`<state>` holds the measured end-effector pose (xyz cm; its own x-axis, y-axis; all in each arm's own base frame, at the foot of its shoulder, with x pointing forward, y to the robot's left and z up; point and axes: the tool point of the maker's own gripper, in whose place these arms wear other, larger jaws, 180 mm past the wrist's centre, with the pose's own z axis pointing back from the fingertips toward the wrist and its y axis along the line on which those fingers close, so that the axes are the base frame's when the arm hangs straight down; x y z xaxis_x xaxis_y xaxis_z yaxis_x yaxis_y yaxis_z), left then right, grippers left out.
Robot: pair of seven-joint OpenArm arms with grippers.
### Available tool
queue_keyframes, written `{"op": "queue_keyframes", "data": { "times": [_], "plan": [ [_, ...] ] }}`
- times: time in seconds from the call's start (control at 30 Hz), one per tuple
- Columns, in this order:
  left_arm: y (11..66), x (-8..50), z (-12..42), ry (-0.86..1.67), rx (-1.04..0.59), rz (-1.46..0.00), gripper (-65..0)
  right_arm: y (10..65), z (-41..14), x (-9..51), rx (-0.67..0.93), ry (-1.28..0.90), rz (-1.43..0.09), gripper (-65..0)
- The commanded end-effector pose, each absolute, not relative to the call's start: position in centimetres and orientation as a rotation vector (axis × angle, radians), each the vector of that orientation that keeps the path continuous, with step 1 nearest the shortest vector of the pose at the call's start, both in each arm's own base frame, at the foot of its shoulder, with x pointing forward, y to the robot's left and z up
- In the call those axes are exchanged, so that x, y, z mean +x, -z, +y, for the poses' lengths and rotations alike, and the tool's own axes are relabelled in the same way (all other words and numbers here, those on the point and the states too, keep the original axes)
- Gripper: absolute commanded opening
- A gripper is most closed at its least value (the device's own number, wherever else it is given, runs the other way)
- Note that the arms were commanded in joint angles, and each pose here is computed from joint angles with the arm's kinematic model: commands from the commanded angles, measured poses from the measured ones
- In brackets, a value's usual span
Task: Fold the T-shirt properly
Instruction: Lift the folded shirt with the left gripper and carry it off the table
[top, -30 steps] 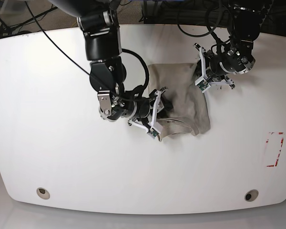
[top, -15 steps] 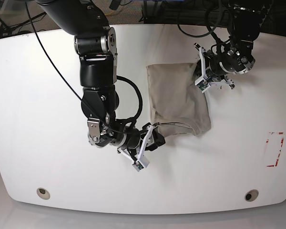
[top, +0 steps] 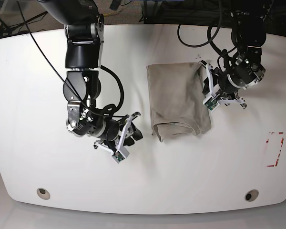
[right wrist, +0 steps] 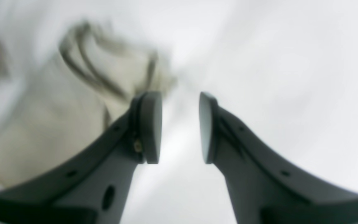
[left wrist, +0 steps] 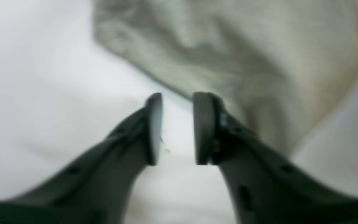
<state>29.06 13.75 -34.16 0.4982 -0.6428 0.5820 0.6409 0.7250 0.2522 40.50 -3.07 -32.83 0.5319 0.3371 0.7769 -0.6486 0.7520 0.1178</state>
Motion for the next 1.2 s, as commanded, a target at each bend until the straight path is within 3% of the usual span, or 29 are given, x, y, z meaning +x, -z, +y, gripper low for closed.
{"op": "queue_keyframes", "data": {
  "times": [0.0, 0.07, 0.17, 0.47, 0.77, 0.9, 1.07, 1.17],
  "plan": [
    [31.7, 31.2, 12.9, 0.75, 0.0, -0.794, -35.1, 31.2, -5.1, 41.3, 0.387, -0.594, -0.869, -46.9],
    [31.4, 31.7, 12.0, 0.685, -0.03, -0.819, -26.2, 31.6, -6.5, 40.9, 0.375, -0.552, -0.865, -46.9],
    [30.3, 32.9, 10.8, 0.532, -0.078, -0.877, -22.6, 31.9, -7.7, 40.7, 0.365, -0.516, -0.861, -46.9],
    [29.1, 35.2, 5.7, 0.24, -0.242, -1.049, -21.0, 33.2, -10.0, 39.8, 0.345, -0.462, -0.836, -46.9],
    [37.6, 34.1, 5.1, 0.162, -0.145, -0.983, -21.0, 34.1, -10.1, 39.1, 0.348, -0.456, -0.814, -46.9],
    [43.6, 32.4, 5.8, 0.193, -0.096, -0.858, -21.0, 34.1, -10.0, 39.1, 0.351, -0.456, -0.814, -46.9],
    [44.8, 32.7, 13.8, 0.182, 0.051, -0.811, -21.0, 33.6, -10.0, 39.1, 0.338, -0.465, -0.819, -46.9],
    [46.0, 31.2, 17.3, 0.291, 0.088, -0.684, -21.2, 33.5, -10.1, 39.1, 0.336, -0.467, -0.821, -46.9]
  ]
}}
